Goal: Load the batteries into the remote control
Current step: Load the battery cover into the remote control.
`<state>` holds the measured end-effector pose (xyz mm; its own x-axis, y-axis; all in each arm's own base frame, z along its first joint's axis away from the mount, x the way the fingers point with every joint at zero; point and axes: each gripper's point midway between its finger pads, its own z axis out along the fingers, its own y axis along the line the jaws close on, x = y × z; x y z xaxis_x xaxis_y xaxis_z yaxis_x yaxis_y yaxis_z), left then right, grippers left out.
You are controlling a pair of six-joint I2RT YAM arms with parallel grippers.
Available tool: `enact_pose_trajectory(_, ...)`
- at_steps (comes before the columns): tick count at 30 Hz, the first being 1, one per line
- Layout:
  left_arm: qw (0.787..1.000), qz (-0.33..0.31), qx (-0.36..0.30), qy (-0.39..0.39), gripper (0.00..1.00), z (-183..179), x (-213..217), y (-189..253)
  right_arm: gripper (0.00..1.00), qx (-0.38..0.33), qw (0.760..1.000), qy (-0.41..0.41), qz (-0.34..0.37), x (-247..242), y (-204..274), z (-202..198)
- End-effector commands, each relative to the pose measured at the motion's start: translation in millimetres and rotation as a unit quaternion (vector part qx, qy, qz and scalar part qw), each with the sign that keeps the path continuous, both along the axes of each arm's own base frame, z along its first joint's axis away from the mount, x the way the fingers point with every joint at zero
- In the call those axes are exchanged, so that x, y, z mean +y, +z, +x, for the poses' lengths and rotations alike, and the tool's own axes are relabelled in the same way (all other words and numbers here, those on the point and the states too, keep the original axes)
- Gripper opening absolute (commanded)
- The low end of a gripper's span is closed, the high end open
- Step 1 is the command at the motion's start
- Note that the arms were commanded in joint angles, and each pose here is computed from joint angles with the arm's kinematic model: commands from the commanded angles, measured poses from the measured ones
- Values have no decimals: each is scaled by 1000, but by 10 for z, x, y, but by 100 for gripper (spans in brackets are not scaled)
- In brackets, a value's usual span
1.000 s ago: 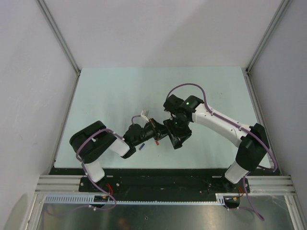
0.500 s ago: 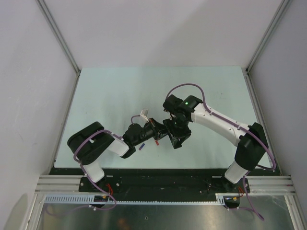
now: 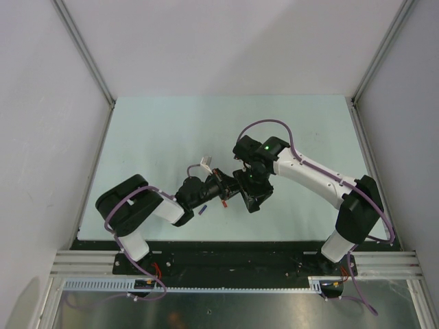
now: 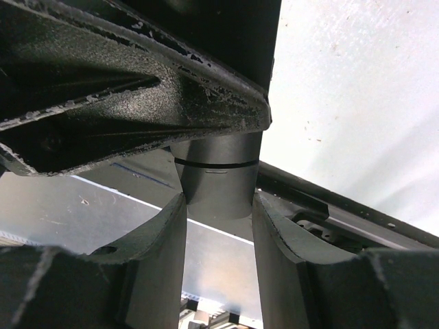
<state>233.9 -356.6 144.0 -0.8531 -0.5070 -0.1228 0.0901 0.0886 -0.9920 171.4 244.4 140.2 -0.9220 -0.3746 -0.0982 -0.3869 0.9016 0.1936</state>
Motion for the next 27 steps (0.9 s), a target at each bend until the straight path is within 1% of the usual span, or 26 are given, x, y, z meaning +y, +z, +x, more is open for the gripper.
enact_pose_trajectory(1,971,-182,-153,-15,0,-227,126,1219,30,-43,999,-13,18,43,143,182)
enact_pose_trajectory(12,972,-179,-150,-17,0,-233,124,1190,41,-46,999,-16,19,38,167,185)
enact_pose_trajectory(16,972,-180,-151,-15,0,-229,128,1197,48,-49,998,-17,18,33,178,194)
enact_pose_trajectory(24,972,-178,-150,-15,0,-226,124,1185,53,-54,998,-18,17,24,215,208)
enact_pose_trajectory(27,972,-179,-150,-15,0,-223,125,1186,57,-61,998,-21,19,30,271,231)
